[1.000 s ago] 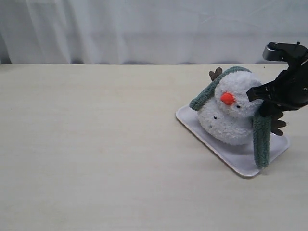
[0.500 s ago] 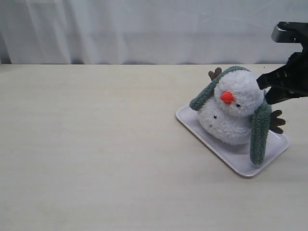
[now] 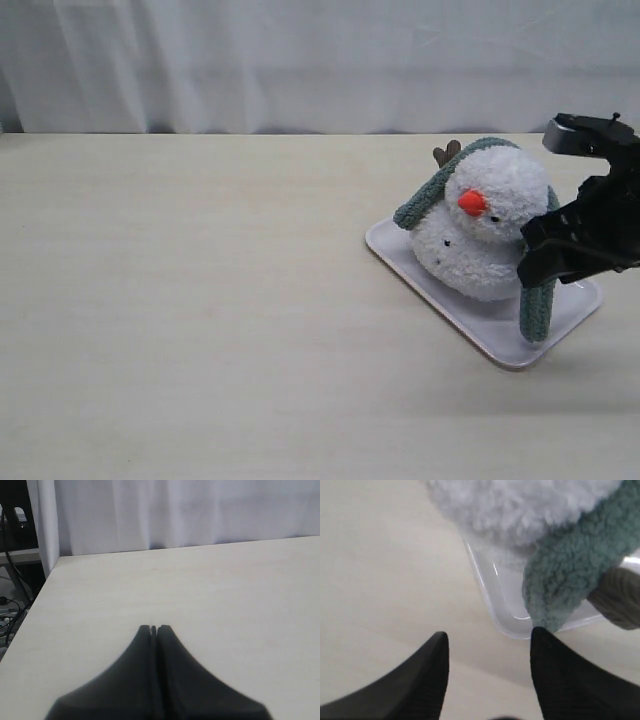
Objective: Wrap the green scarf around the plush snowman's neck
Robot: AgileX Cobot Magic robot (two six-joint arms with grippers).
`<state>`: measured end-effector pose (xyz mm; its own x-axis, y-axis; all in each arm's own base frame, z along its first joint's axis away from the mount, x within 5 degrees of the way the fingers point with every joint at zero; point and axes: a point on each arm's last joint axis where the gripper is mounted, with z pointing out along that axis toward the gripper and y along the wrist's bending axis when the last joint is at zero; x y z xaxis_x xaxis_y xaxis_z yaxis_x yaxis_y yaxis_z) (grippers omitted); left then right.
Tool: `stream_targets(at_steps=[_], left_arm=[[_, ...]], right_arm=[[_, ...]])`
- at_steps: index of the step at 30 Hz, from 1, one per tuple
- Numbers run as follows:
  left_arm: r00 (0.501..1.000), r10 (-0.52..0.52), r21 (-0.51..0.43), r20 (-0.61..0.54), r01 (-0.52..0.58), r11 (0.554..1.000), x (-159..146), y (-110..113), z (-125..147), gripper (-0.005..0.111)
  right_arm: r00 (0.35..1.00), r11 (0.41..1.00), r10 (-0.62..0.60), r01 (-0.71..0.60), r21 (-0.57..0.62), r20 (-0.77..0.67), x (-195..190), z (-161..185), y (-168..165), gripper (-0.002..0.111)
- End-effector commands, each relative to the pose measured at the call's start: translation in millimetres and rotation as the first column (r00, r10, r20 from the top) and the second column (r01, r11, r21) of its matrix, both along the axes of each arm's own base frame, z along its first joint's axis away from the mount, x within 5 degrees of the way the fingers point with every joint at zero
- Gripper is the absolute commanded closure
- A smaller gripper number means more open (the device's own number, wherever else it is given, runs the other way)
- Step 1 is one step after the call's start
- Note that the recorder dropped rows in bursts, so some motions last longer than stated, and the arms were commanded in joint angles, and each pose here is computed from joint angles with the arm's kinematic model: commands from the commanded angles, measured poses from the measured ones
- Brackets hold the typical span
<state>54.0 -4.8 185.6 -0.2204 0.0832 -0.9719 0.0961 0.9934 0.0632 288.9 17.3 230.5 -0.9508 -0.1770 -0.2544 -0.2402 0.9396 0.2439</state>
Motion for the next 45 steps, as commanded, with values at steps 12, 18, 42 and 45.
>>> stream_targets(at_steps=[12,18,42,45], left_arm=[[1.0,0.0,-0.001,0.006,0.0,1.0,0,0,0,0.107],[1.0,0.0,-0.001,0.006,0.0,1.0,0,0,0,0.107],[1.0,0.0,-0.001,0.006,0.0,1.0,0,0,0,0.107],[1.0,0.0,-0.001,0.006,0.0,1.0,0,0,0,0.107]], right_arm=[[0.991,0.994,-0.084,0.091,-0.06,0.108,-7,-33,-6,0.059],[0.976,0.993,-0.096,0.108,-0.052,0.195,2,-32,-7,0.059],[0.982,0.979,-0.172,0.162,0.125,0.075,12,-60,6,0.104],[0.987,0.974,-0.136,0.118,0.195,0.08,11,-58,13,0.104]])
